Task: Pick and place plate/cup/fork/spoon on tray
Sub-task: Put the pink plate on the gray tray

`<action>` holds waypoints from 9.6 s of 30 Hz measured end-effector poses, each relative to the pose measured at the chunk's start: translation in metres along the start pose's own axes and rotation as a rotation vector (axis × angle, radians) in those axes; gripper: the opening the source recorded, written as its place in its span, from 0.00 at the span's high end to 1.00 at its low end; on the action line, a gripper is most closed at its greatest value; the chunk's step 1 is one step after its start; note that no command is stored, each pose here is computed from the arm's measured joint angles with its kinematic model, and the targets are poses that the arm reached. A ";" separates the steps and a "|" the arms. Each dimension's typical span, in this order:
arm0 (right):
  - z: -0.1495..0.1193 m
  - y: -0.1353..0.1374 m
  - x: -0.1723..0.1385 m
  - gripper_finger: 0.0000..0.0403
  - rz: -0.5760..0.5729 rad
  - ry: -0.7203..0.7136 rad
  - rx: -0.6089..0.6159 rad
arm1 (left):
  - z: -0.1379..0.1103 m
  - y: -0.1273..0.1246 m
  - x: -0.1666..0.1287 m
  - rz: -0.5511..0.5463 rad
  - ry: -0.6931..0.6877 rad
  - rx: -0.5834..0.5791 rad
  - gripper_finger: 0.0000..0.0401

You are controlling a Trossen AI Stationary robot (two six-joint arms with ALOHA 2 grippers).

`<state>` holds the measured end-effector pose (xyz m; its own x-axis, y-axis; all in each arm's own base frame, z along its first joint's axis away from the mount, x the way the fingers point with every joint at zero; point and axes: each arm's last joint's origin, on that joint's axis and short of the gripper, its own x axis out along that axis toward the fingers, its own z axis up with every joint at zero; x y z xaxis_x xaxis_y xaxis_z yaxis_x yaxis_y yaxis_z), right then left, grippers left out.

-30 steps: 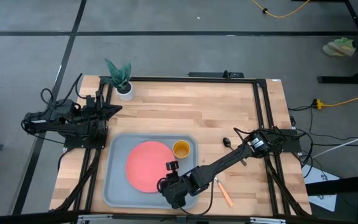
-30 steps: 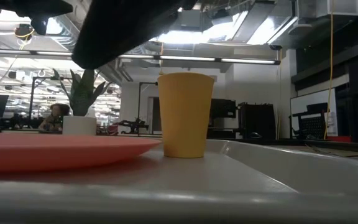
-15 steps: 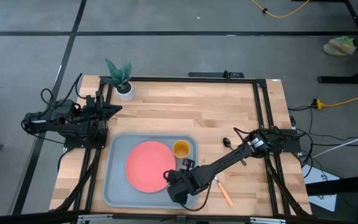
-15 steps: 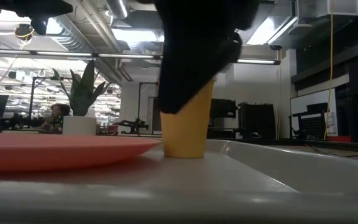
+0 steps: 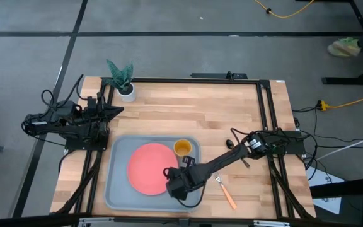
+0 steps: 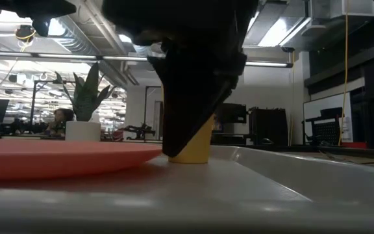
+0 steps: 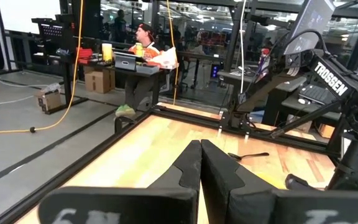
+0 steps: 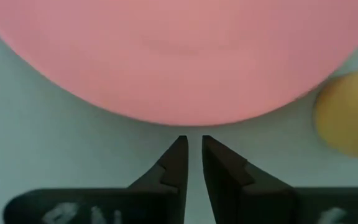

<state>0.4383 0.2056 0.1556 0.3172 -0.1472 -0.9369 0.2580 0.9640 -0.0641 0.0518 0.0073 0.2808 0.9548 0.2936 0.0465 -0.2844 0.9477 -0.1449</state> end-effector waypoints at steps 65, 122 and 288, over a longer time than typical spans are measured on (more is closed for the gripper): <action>-0.027 0.046 0.004 0.89 -0.048 -0.211 0.418 | -0.002 0.000 0.000 0.003 0.016 0.014 1.00; -0.075 -0.030 -0.128 0.89 -0.329 -0.425 -0.136 | -0.003 -0.002 0.001 -0.060 0.044 -0.114 1.00; -0.244 -0.225 -0.058 0.89 0.481 -1.008 -0.223 | -0.174 -0.162 0.068 -0.017 1.166 -0.294 1.00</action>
<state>0.1394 0.0516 0.1408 0.9546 0.2342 -0.1842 -0.2243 0.9718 0.0730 0.1782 -0.1481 0.1352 0.5052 -0.1523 -0.8495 -0.3853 0.8410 -0.3799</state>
